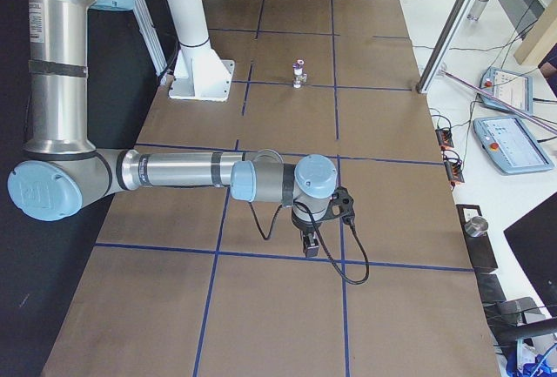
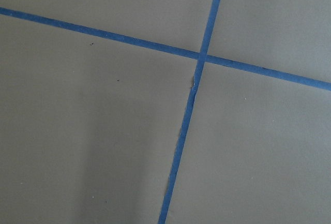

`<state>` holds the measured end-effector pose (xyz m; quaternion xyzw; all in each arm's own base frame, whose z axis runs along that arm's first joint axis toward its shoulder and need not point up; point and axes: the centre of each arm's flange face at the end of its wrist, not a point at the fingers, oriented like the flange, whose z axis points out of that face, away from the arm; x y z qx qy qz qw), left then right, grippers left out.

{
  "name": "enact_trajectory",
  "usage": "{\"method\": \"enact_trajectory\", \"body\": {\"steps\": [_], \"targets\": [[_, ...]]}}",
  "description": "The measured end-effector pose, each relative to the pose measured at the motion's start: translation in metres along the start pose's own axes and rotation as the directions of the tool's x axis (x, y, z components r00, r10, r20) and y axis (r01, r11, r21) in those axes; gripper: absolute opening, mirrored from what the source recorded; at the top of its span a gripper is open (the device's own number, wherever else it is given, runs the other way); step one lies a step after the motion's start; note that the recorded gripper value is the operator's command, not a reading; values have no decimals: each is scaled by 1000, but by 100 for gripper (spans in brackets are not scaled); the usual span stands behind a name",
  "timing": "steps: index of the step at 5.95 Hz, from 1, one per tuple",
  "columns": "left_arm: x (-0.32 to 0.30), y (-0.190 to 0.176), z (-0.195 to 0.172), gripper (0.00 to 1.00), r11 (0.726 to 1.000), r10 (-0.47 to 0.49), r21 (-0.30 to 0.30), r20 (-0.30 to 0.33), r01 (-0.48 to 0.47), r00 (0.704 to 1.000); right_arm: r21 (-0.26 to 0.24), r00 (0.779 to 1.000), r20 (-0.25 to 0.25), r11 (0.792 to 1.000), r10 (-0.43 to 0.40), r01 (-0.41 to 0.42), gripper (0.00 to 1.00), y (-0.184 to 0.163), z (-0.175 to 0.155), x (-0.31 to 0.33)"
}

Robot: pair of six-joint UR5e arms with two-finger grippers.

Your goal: Assemble PPR valve and pipe with both arms

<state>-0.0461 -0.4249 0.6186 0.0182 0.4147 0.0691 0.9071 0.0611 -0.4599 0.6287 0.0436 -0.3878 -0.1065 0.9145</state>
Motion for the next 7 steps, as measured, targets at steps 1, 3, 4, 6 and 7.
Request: {"method": "enact_trajectory", "body": {"steps": [1, 3, 4, 6, 7], "targets": [[2, -3, -1, 100, 999, 22, 37, 5, -22, 1000, 1, 1000, 0, 1000, 2, -2, 100, 2, -1, -2], [-4, -4, 4, 100, 996, 52, 69, 9, -53, 999, 2, 1000, 3, 1000, 2, -2, 100, 4, -1, -3], [-7, -1, 7, 100, 997, 49, 67, 10, -50, 999, 4, 1000, 2, 1000, -2, 2, 100, 3, -1, -4], [-9, 3, 9, 100, 997, 41, 60, 11, -42, 999, 13, 1000, -4, 1000, -12, 12, 100, -1, -5, -6], [-8, 2, 8, 100, 997, 43, 60, 13, -44, 999, 16, 1000, -3, 1000, -14, 14, 100, -2, -6, -8]]}}
